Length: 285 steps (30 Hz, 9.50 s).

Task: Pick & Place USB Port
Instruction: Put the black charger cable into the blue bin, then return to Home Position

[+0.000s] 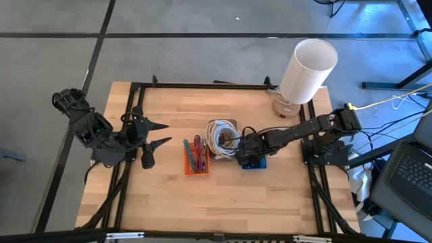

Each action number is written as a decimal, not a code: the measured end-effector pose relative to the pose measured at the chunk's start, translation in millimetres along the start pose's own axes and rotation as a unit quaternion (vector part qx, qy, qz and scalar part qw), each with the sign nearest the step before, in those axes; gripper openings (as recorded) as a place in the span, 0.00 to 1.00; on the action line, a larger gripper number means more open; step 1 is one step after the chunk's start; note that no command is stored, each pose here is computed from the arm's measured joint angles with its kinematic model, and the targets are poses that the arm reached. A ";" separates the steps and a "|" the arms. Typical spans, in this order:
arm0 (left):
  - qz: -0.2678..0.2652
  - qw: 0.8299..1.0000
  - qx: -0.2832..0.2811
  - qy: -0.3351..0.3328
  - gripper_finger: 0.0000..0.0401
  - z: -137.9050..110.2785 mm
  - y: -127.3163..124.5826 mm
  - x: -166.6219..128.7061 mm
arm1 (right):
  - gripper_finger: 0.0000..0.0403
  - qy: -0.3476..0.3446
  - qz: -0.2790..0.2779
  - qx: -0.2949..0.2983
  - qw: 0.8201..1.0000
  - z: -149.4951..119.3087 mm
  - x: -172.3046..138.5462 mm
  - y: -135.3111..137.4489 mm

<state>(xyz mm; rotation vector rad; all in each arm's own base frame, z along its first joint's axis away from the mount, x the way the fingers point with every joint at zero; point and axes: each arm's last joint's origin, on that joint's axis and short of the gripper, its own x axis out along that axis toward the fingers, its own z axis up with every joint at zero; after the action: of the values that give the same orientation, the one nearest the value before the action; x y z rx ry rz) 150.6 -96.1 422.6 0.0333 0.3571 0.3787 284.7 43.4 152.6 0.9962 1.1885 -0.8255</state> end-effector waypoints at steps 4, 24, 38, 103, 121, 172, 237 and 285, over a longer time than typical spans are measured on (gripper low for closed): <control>0.000 1.000 0.000 0.000 0.45 0.0 0.0 0.0 | 0.17 0.000 -0.001 0.000 1.000 0.3 -1.8 1.2; -0.013 1.000 -0.002 0.006 0.45 -0.3 -0.7 -0.1 | 0.37 -0.223 -0.040 -0.116 0.967 -36.0 -172.0 54.2; -0.044 0.998 0.041 0.020 0.45 -1.1 -1.8 -0.6 | 0.37 -0.354 0.156 -0.288 0.876 -83.6 -318.5 55.6; -0.237 0.964 0.041 0.110 0.45 -6.6 -12.3 -4.4 | 0.00 -0.492 0.378 -0.359 0.697 -24.6 -45.6 -173.4; -0.238 0.964 0.041 0.111 0.45 -6.6 -12.4 -4.5 | 0.06 -0.520 0.399 -0.362 0.662 -27.8 -54.2 -182.7; -0.255 0.958 -0.054 -0.119 0.45 0.4 -36.1 19.7 | 0.07 -0.520 0.399 -0.362 0.662 -27.8 -54.2 -182.6; -0.258 0.944 0.013 -0.205 0.44 -252.4 78.4 71.1 | 0.07 -0.520 0.399 -0.363 0.663 -27.8 -54.2 -182.6; -0.258 0.945 0.013 -0.203 0.44 -252.7 78.4 71.3 | 0.07 -0.520 0.399 -0.362 0.663 -27.8 -54.2 -182.6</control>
<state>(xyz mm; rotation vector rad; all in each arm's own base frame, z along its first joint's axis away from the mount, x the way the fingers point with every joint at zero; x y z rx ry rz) 96.7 -5.7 169.6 0.0419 -0.0455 -0.1559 97.1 4.5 170.6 0.1549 -0.0600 -0.0468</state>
